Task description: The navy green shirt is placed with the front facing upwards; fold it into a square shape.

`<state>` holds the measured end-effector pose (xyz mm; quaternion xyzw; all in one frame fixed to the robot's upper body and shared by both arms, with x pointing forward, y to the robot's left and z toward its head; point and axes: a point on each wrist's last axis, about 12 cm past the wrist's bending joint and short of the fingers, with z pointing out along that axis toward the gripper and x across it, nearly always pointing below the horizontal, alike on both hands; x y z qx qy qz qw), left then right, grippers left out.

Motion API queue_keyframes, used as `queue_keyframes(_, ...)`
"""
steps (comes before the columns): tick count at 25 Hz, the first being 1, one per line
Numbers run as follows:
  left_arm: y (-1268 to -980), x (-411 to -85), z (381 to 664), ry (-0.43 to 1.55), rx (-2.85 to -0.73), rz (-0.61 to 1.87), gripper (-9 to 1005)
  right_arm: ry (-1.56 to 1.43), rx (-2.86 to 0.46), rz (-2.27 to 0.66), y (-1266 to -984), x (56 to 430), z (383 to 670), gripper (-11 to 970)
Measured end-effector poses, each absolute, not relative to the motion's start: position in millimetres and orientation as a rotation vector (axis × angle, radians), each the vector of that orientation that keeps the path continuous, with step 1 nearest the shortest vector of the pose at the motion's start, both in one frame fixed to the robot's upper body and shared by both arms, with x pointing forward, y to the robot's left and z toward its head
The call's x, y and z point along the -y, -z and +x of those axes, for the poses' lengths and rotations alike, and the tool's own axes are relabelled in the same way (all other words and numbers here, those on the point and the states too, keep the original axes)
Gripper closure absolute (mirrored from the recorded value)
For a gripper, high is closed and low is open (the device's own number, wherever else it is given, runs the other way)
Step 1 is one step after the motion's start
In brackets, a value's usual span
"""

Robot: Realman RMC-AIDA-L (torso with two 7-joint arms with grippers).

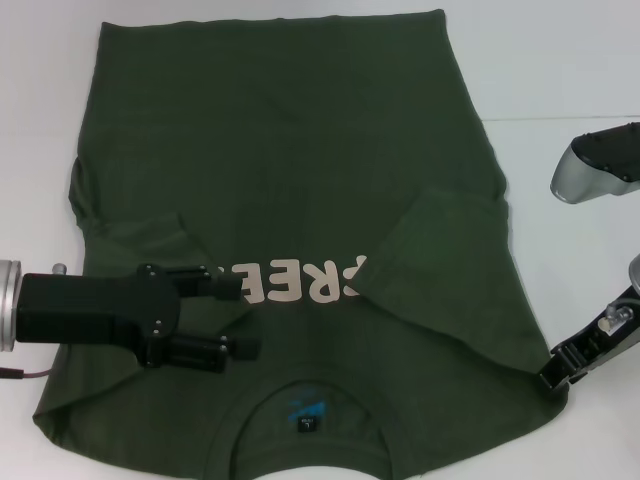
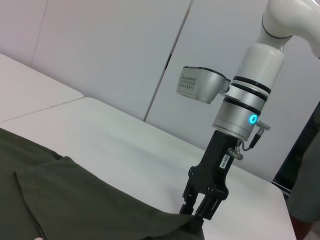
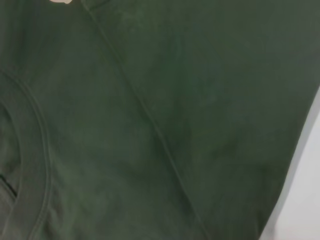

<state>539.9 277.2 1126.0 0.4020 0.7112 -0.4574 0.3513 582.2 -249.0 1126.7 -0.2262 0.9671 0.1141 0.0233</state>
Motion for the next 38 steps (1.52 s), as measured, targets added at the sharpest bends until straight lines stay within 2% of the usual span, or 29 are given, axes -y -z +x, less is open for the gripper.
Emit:
queue_keyframes(7,-1126.2,-277.6,540.8,1.176,-1.841,1.036,90,-0.368,-3.01,-0.705,-1123.1,247.0,581.0,514)
queue_keyframes(12,-1125.5,-278.3,541.5,1.165,-1.847,1.029,92,-0.361,-3.004,-0.695,-1122.3,248.3,581.4,533)
queue_keyframes(17,-1124.6,-279.1,540.8,1.163,-1.851,1.025,94,-0.356,-2.995,-0.687,-1121.3,248.9,582.3,747)
queue_keyframes(22,-1124.1,-281.4,540.0,1.161,-1.851,1.008,96,-0.359,-2.994,-0.71,-1120.2,247.3,581.6,816)
queue_keyframes(26,-1125.8,-294.5,538.6,1.151,-1.878,0.9,97,-0.361,-2.991,-0.712,-1120.2,247.2,581.4,871)
queue_keyframes(30,-1137.3,-324.2,535.4,1.096,-2.044,0.691,99,-0.373,-2.98,-0.71,-1122.5,247.3,582.2,910)
queue_keyframes(31,-1141.9,-337.1,531.8,1.045,-2.148,0.599,99,-0.376,-2.979,-0.709,-1122.8,247.5,582.3,916)
queue_keyframes(35,-1154.7,-362.2,521.4,0.897,-2.374,0.385,100,-0.379,-2.976,-0.712,-1123.2,247.1,582.5,917)
queue_keyframes(38,-1161.3,-374.3,513.8,0.856,-2.505,0.198,102,-0.384,-2.974,-0.714,-1123.4,246.5,582.6,917)
